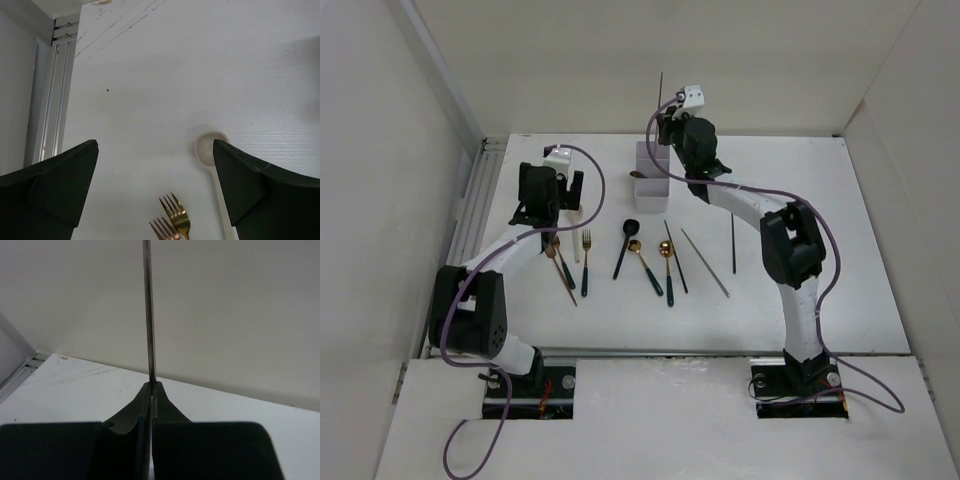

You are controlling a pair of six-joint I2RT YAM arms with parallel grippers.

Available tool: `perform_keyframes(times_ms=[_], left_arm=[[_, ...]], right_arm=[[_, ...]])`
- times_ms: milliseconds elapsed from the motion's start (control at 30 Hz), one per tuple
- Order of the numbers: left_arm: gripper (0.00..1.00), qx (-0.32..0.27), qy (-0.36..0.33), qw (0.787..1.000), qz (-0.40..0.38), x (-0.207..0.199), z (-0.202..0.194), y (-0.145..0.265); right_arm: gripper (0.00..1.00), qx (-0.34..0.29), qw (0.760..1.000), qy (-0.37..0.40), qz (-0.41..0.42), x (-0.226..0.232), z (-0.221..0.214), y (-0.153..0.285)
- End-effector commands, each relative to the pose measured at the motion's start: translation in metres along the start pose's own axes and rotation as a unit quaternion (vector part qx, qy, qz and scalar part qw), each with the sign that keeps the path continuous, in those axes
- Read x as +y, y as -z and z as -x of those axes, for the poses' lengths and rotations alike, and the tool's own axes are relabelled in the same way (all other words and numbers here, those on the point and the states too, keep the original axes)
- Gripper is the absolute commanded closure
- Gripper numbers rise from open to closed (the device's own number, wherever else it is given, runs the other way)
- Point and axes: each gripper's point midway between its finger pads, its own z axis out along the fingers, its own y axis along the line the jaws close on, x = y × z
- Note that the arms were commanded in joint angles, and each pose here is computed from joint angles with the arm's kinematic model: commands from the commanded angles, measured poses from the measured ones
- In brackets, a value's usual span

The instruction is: Sort the eating utensils into containers

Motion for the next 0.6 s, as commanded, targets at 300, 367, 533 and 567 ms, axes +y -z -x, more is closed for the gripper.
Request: perform_keyframes(times_ms=[300, 367, 533, 567], left_arm=[[0.01, -0.024, 0.007, 0.999, 0.031, 0.014, 0.028, -0.004], [0.01, -0.024, 0.002, 0.999, 0.031, 0.015, 0.028, -0.004], [0.01, -0.024, 0.002, 0.999, 0.031, 0.014, 0.026, -0.004], [0.01, -0.024, 0.002, 0.999, 0.031, 0.014, 0.026, -0.004]], right_arm=[[1.0, -0.064, 0.998, -0.007, -0.007, -0.006, 0.009, -0.014], [1.0, -0.056, 0.998, -0.006, -0.014, -0.01, 0.001, -0.012], [0.78, -0.031, 0.999, -0.007, -0.033, -0.019, -0.02, -0.005], [0.73, -0.032, 0.999, -0.007, -0.033, -0.019, -0.017, -0.002]])
